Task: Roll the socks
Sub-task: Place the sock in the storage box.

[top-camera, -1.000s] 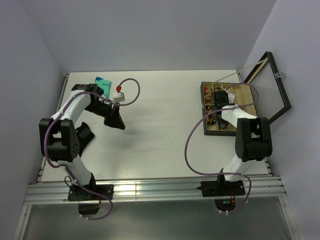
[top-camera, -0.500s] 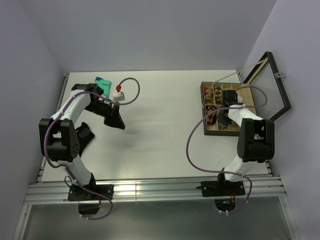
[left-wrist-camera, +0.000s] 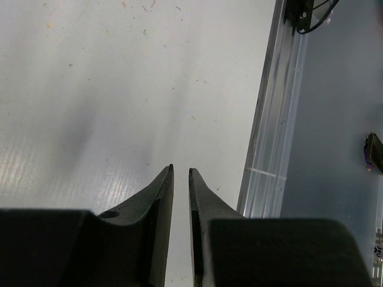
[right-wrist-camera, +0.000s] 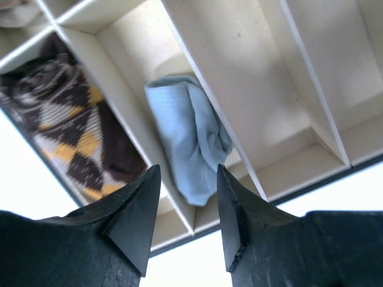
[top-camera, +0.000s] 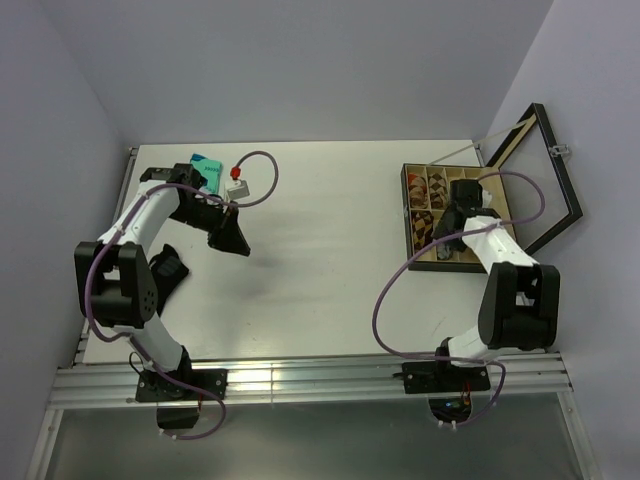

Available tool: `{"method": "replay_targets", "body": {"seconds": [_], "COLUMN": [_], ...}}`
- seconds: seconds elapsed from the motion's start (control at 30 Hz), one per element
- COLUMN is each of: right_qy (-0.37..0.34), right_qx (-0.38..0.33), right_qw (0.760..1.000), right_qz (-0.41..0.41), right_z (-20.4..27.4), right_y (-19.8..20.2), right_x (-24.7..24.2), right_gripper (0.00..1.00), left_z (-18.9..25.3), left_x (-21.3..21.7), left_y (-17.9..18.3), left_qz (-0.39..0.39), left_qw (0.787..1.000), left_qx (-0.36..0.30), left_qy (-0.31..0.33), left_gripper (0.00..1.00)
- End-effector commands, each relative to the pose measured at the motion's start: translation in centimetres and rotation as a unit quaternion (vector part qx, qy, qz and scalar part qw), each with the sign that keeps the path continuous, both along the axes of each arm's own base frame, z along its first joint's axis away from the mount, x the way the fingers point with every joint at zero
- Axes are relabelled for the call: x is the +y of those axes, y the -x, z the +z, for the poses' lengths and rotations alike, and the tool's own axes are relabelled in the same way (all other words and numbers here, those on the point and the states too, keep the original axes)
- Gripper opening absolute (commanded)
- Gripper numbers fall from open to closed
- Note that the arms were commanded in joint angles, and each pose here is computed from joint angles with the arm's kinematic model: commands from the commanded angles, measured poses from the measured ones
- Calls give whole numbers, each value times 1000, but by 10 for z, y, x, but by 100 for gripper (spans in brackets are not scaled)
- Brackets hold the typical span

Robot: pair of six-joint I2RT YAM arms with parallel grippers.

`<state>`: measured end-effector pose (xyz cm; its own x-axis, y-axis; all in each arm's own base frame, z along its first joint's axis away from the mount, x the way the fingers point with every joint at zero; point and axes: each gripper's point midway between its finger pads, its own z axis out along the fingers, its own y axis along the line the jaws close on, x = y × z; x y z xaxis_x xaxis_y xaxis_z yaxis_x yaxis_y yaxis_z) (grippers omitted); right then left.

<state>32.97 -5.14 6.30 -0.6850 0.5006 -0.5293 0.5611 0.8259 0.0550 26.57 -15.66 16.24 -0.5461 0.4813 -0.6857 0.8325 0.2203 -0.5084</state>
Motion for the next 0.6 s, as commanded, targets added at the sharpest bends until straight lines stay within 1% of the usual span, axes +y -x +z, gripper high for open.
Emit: {"method": "replay_targets", "body": {"seconds": [0.0,0.1,0.23,0.27,0.3,0.33,0.37,0.4,0.43,0.47,0.5,0.53,0.57], "right_qy": [-3,-1,-16,-19,-20,-23,-26,-28,-30,-33,-37,-44,-47], "right_qx": [-25,-45,-107,-121,-133,-149,-174,-189,-198,-228,-238,-252,-264], "right_qw": [1000,999,994,992,991,988,984,980,978,971,968,962,958], "right_qz": [-5,-3,14,17,23,31,37,49,57,63,69,92,102], "right_z": [26,43,78,85,91,99,112,119,121,136,140,145,151], "right_y": [-1,-1,2,2,3,4,6,8,11,13,15,17,20], "right_x": [1,1,11,13,17,22,26,34,39,45,50,66,74], "right_gripper": [51,52,54,55,57,57,57,59,59,59,60,61,61], "left_z": [17,20,25,25,26,22,27,33,38,39,43,53,57], "left_x": [-1,-2,-2,-1,-1,0,5,8,12,19,27,31,33], "left_y": [-2,-1,-1,-4,-14,-16,-19,-43,-38,-43,-51,-50,-50], "left_qz": [7,9,30,39,51,67,113,145,190,217,245,259,266], "left_qw": [1000,1000,999,999,997,996,991,982,974,965,953,944,939], "left_qx": [-27,-24,-28,-33,-58,-62,-62,-120,-119,-139,-168,-196,-209], "left_qy": [7,10,6,0,-1,-4,-26,-27,-32,-43,-58,-54,-55], "left_gripper": [21,21,21,21,21,21,22,24,25,26,28,29,30]}}
